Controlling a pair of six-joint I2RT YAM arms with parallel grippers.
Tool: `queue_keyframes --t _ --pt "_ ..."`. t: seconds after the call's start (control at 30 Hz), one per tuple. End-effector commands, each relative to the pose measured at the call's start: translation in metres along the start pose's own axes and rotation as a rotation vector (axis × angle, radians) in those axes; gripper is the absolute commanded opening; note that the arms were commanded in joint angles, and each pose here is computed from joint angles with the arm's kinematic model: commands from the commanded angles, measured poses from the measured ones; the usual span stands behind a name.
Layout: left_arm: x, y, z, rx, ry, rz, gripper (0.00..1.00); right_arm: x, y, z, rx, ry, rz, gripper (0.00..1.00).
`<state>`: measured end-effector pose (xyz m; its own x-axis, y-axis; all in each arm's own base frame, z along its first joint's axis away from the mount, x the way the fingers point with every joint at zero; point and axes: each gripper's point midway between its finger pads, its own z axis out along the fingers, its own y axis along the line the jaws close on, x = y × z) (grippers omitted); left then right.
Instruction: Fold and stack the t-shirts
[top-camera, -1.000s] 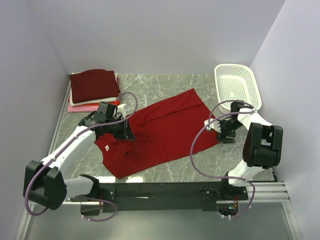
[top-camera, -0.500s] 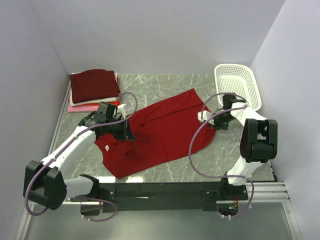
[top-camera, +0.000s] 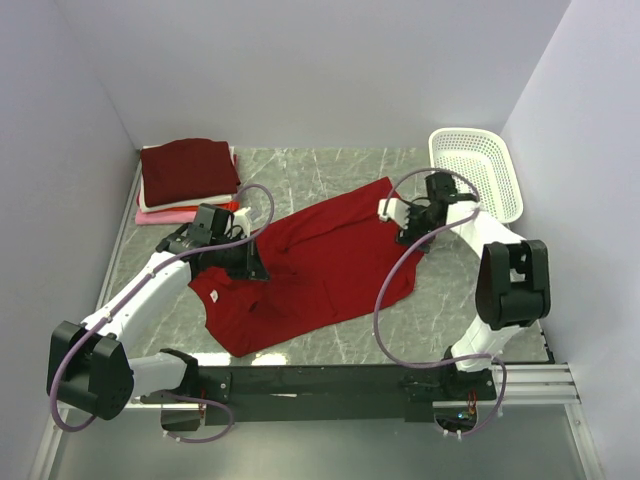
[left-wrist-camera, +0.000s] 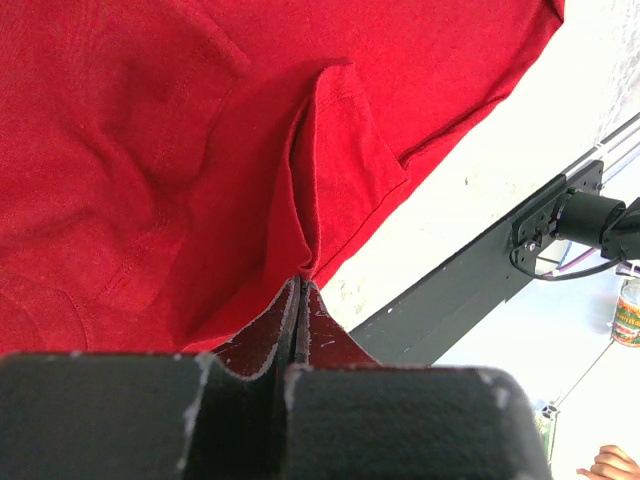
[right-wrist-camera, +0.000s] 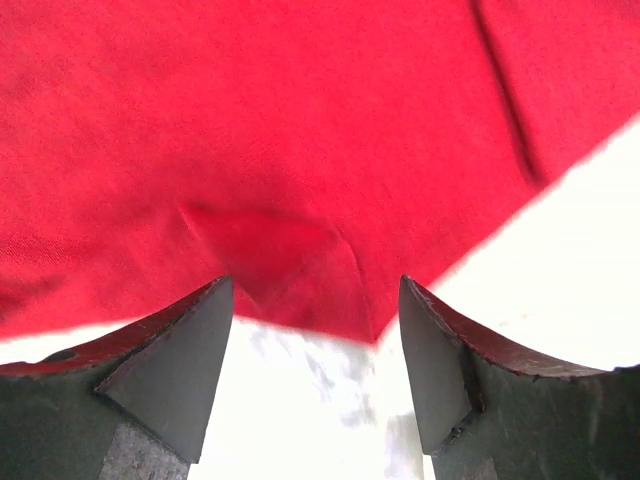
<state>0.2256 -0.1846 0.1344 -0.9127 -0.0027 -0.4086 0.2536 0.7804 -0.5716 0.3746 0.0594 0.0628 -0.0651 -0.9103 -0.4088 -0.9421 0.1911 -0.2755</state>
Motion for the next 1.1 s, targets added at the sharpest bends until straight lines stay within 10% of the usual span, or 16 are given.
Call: queue_keyframes --t 0.0,1.07 --pt "-0.014 -0.010 -0.008 0.027 -0.043 0.031 0.00 0.000 -0.016 -0.033 0.054 -0.034 -0.007 0.74" --pt "-0.014 -0.009 -0.004 0.026 -0.033 0.008 0.00 -0.033 0.016 0.032 -0.426 -0.097 -0.276 0.70"
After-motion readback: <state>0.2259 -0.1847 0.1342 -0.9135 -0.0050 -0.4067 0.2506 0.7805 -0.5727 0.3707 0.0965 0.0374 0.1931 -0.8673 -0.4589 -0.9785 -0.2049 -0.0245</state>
